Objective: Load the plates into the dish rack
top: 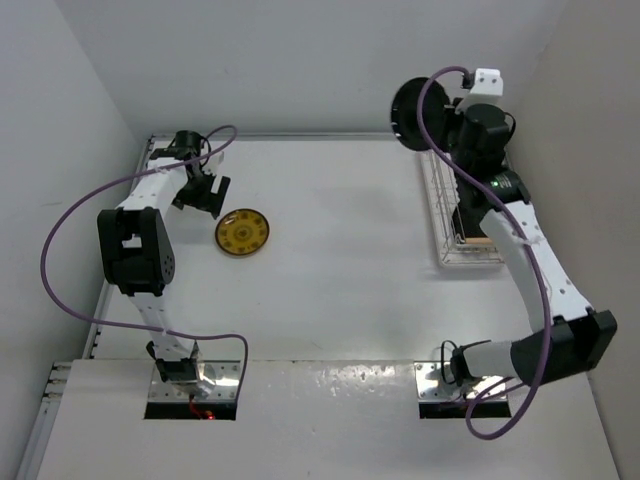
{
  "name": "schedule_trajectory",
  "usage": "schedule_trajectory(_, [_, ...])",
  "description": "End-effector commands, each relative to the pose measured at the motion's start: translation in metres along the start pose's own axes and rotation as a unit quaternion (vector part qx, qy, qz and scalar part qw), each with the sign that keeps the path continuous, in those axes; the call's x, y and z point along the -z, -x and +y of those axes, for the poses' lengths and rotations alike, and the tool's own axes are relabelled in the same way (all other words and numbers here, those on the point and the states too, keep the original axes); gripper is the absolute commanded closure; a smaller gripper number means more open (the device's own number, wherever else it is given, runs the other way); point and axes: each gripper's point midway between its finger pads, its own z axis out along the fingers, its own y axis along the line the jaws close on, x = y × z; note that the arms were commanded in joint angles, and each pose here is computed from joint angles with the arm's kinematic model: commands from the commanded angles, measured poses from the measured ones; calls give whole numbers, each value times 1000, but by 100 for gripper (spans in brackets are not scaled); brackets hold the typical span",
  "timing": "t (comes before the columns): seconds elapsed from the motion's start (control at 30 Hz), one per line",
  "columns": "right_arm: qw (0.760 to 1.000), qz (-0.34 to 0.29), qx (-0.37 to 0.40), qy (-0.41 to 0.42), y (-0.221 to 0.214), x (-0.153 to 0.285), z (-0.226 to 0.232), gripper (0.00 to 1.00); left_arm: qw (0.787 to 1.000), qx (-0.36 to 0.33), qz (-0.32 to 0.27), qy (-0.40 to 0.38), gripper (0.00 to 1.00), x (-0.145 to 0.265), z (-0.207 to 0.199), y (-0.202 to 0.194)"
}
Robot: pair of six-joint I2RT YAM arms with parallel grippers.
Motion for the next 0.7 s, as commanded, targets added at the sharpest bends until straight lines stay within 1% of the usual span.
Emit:
schedule_trajectory(0.0, [969,52,180,-158,-6,30,-85,100,1000,5,-26,8,1,16,9,12])
schedule_trajectory(0.03, [963,53,196,-178,-2,37,-94,100,1000,5,-27,4,1,16,7,12])
schedule_trajectory(0.1, [939,91,247,-223,-9,50,-121,100,1000,5,-27,3,1,16,7,12])
schedule_trajectory(0.13, [934,101,253,-232,-11,52,-128,100,1000,5,-27,3,1,16,7,12])
schedule_trajectory(0.2, [922,149,275,-230,-34,59,-137,100,1000,5,-27,3,1,16,7,12])
schedule_trajectory(0.3, [916,185,271,-230,-57,67,-144,100,1000,5,-23,2,1,16,7,10])
schedule_trajectory(0.33, [911,202,277,-227,-74,68,-147,100,1000,5,-23,2,1,16,7,10])
schedule_trajectory(0.4, [914,199,271,-230,-78,69,-148,100,1000,5,-22,7,1,17,8,10])
schedule_trajectory(0.53, [899,225,283,-248,-105,71,-161,100,1000,5,-22,7,1,17,8,10])
schedule_trajectory(0.63, [896,231,280,-256,-117,67,-165,100,1000,5,-17,6,1,15,7,7])
schedule_trajectory(0.67, [893,240,282,-257,-128,67,-167,100,1000,5,-16,11,1,15,9,6])
